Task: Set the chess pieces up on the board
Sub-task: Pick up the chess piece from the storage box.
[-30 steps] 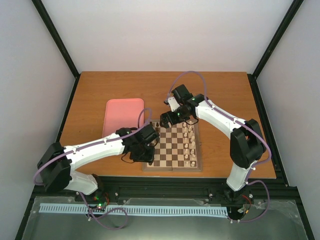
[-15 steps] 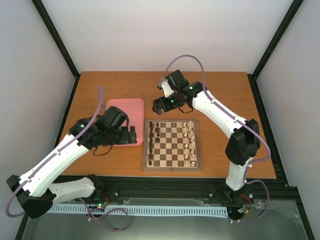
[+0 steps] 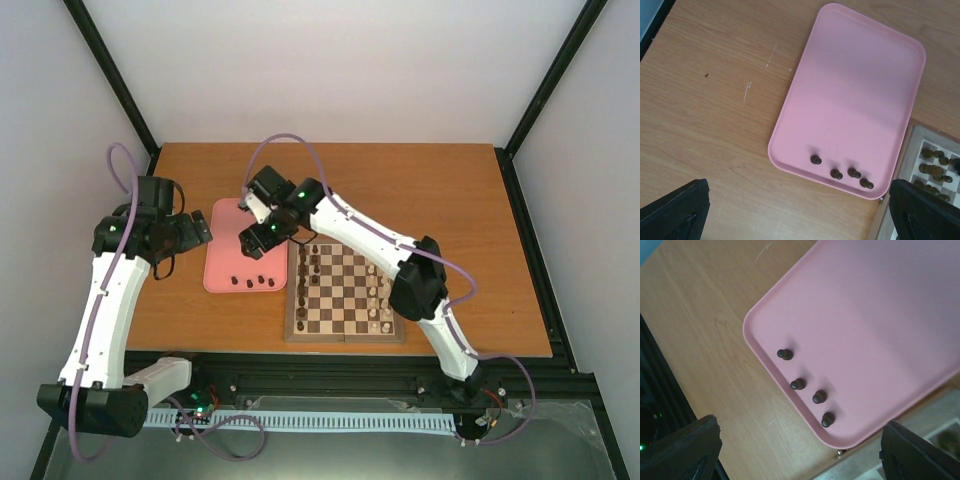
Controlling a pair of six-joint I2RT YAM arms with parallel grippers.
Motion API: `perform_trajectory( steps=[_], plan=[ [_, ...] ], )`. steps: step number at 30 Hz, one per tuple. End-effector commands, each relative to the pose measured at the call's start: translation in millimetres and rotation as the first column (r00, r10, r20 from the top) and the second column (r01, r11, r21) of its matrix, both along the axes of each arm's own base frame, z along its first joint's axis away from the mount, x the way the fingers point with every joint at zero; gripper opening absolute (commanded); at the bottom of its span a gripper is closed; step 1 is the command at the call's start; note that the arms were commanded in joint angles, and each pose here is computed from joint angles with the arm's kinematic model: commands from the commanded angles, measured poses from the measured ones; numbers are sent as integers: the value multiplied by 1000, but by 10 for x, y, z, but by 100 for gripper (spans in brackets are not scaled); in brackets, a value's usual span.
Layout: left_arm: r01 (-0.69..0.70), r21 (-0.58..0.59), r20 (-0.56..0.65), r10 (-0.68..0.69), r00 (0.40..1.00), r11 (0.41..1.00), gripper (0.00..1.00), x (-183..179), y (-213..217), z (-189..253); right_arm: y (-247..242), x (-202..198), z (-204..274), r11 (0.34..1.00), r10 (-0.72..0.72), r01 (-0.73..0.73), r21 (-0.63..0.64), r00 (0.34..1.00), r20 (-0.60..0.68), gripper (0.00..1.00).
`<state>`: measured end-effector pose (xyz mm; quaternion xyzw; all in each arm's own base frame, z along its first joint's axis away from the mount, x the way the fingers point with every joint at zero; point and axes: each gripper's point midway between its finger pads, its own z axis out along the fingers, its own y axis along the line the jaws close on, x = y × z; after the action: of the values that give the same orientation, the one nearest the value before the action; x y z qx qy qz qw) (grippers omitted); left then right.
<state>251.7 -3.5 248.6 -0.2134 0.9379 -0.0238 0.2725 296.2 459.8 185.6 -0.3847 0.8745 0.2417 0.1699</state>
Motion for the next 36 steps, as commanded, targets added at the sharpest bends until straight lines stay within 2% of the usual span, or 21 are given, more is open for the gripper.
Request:
perform_trajectory(
  steps=[1, 3, 8, 11, 14, 18, 23, 31, 36],
  plan=[
    [66, -49, 46, -64, 997, 997, 100, 189, -83, 9, 146, -195, -259, 999, 31, -34, -38, 996, -82, 83],
    [70, -80, 49, -66, 997, 994, 100, 185, -128, -47, 191, -279, -447, 996, 48, -56, -64, 992, -114, 76],
    [83, -104, 45, -78, 996, 991, 100, 166, -175, -115, 217, -373, -878, 989, 62, -80, -121, 987, -147, 69],
    [89, -121, 51, -83, 995, 989, 100, 164, -205, -107, 245, -370, -1036, 987, 72, -92, -131, 986, -152, 62],
    [83, -129, 49, -78, 996, 988, 100, 149, -209, -121, 260, -335, -1147, 986, 70, -90, -143, 987, -144, 60],
    [88, -144, 51, -81, 995, 986, 100, 132, -235, -130, 271, -326, -1309, 982, 73, -98, -160, 985, -154, 49],
    [90, -154, 49, -83, 995, 984, 100, 110, -249, -149, 297, -249, -1415, 980, 66, -89, -180, 989, -133, 48],
    [92, -161, 46, -85, 995, 983, 100, 117, -262, -185, 290, -137, -1505, 973, 49, -70, -218, 994, -100, 39],
    [91, -168, 38, -86, 996, 982, 100, 136, -273, -225, 253, -67, -1503, 972, 34, -53, -227, 996, -86, 23]
  ],
)
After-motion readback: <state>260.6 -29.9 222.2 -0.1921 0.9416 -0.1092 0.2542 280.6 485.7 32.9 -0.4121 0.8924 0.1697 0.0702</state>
